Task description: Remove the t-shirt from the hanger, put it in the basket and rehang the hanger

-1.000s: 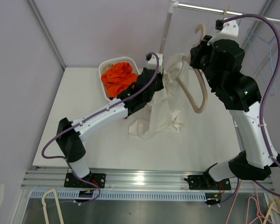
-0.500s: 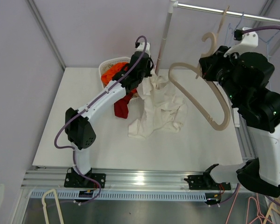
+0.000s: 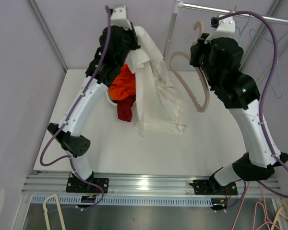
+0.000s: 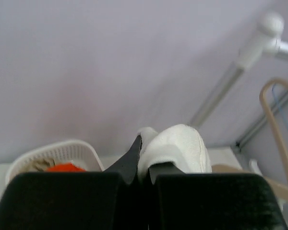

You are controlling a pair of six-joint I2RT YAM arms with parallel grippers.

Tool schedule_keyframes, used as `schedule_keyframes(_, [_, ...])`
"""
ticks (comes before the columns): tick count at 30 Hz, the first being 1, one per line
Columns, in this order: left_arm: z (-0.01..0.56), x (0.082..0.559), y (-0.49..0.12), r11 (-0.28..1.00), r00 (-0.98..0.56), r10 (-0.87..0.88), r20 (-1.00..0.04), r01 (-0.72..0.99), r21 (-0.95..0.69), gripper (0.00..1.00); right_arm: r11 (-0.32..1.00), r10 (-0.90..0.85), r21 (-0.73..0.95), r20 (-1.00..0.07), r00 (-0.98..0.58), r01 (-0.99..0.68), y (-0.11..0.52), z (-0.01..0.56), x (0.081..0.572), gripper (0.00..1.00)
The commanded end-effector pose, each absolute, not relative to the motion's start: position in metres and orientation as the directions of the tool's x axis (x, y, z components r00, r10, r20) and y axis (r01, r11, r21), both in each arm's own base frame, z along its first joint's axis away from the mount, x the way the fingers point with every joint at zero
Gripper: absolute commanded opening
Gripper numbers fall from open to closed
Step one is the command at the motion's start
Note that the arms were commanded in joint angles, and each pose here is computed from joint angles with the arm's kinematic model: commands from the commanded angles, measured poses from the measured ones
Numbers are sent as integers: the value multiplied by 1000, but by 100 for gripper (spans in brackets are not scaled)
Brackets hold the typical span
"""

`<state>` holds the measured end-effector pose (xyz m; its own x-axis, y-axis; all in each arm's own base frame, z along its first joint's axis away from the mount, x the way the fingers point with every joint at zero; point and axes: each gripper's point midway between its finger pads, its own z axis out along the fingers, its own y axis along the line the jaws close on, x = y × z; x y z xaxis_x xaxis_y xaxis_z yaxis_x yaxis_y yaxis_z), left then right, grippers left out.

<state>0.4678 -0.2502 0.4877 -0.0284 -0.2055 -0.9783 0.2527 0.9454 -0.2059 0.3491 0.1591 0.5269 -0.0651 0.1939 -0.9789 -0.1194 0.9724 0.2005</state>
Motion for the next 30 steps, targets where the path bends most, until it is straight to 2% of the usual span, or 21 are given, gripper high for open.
schedule_keyframes(1, [601,442,-195,926,269,-339,-902,264,-269,1,970,231,222,-968,94,-99,149,576,357,0])
schedule_keyframes(6, [677,423,-133,902,535,-431,-727,280,-329,1,976,219,213,-961,170,-53,145,585,396,0])
schedule_keyframes(8, [697,428,-113,909,592,-417,-690,261,-325,1,975,223,219,-957,185,-40,144,584,413,0])
schedule_keyframes(9, [720,416,-102,907,639,-420,-644,272,-321,1,975,222,221,-956,194,-24,138,583,421,0])
schedule_keyframes(13, [733,430,-75,900,706,-430,-563,280,-335,1,979,195,204,-957,217,20,136,578,447,0])
schedule_keyframes(16, [718,459,-63,871,681,-486,-547,326,-369,1,977,195,209,-949,247,31,136,579,463,0])
schedule_keyframes(23, [678,506,-50,903,667,-418,-616,229,-365,1,981,148,176,-946,287,75,129,571,499,0])
schedule_keyframes(24, [649,527,-53,910,623,-404,-670,200,-362,1,982,142,173,-945,293,81,127,571,502,0])
schedule_keyframes(26, [625,542,-64,921,578,-387,-719,200,-335,1,981,131,167,-945,298,97,121,567,513,0])
schedule_keyframes(27, [583,565,-71,925,509,-379,-773,176,-337,1,981,127,165,-945,302,106,118,567,516,0])
schedule_keyframes(30, [521,595,-84,924,402,-382,-832,150,-352,1,979,113,161,-940,321,125,111,569,522,0])
